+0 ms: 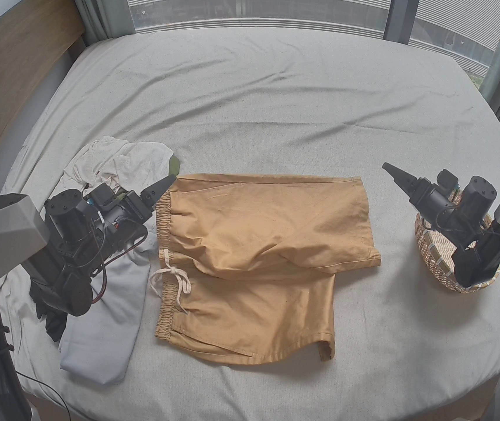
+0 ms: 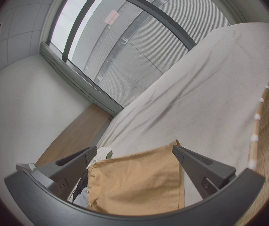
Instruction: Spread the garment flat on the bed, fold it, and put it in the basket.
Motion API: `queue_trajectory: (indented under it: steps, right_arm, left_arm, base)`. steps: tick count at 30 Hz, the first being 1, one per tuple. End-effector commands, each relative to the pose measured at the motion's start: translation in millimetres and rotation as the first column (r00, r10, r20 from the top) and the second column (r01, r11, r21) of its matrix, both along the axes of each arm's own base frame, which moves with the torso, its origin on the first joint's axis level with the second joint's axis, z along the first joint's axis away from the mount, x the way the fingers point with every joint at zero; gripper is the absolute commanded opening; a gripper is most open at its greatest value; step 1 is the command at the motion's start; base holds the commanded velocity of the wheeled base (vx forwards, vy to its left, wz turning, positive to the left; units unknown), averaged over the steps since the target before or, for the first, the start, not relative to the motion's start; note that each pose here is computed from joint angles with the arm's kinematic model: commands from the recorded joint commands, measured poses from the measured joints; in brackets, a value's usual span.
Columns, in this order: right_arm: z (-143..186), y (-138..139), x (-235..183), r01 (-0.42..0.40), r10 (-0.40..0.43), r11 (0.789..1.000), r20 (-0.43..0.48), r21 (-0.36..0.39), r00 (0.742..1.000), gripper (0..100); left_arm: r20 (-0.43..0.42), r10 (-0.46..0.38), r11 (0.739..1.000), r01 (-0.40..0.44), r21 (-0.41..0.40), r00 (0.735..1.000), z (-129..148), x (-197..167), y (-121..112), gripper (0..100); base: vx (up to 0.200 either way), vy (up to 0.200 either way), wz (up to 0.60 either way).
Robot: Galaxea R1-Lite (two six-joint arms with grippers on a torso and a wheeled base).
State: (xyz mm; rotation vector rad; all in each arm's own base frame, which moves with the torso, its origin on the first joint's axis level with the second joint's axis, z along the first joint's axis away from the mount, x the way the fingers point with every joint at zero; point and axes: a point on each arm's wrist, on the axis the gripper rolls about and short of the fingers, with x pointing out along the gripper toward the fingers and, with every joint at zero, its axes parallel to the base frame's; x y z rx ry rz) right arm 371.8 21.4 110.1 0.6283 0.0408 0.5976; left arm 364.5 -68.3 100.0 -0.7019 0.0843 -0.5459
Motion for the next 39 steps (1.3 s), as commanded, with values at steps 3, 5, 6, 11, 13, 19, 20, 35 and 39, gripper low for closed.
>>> queue_trajectory:
  steps: [3,5,6,11,13,19,20,35,39]
  right_arm:
    - [-23.0,21.8,-67.7,-0.088,0.071,0.988,-0.135,-0.123,0.988,100]
    - [-26.3,24.5,-73.6,-0.101,0.080,0.986,-0.149,-0.136,0.985,100]
    - [-35.1,31.8,-87.3,-0.138,0.106,0.976,-0.187,-0.167,0.977,100]
    - [-54.1,43.8,-112.0,-0.213,0.149,0.948,-0.259,-0.238,0.954,100]
    - [-60.4,47.3,-118.9,-0.242,0.167,0.936,-0.284,-0.256,0.944,100]
    - [-81.5,55.5,-121.2,-0.285,0.178,0.917,-0.353,-0.279,0.919,100]
    - [-85.3,58.7,-120.9,-0.287,0.174,0.915,-0.364,-0.283,0.915,100]
    - [-115.5,72.2,-100.1,-0.292,0.157,0.908,-0.403,-0.300,0.901,100]
    - [-122.3,75.8,-91.1,-0.288,0.155,0.909,-0.398,-0.302,0.904,100]
  left_arm:
    - [-0.005,-0.011,0.998,0.012,0.061,1.000,12.9,-49.3,11.3,100]
    - [-0.012,-0.049,0.997,0.050,0.065,0.999,17.5,-64.6,14.1,100]
    - [-0.016,-0.068,0.995,0.069,0.067,0.998,18.6,-70.3,16.8,100]
    - [-0.019,-0.161,0.983,0.162,0.089,0.987,20.0,-82.5,21.5,100]
    - [-0.027,-0.165,0.979,0.167,0.116,0.986,15.0,-85.3,21.8,100]
    - [-0.029,-0.158,0.979,0.161,0.128,0.987,12.4,-84.6,24.3,100]
    - [-0.028,-0.157,0.979,0.159,0.128,0.987,13.0,-85.2,24.4,100]
    - [-0.073,-0.191,0.971,0.199,0.129,0.979,2.0,-88.4,13.5,100]
    - [-0.074,-0.191,0.972,0.199,0.128,0.979,1.8,-88.0,13.5,100]
  base:
    - [0.000,0.000,0.00]
    - [0.000,0.000,0.00]
    - [0.000,0.000,0.00]
    - [0.000,0.000,0.00]
    - [0.000,0.000,0.00]
    - [0.000,0.000,0.00]
    - [0.000,0.000,0.00]
    - [0.000,0.000,0.00]
    - [0.000,0.000,0.00]
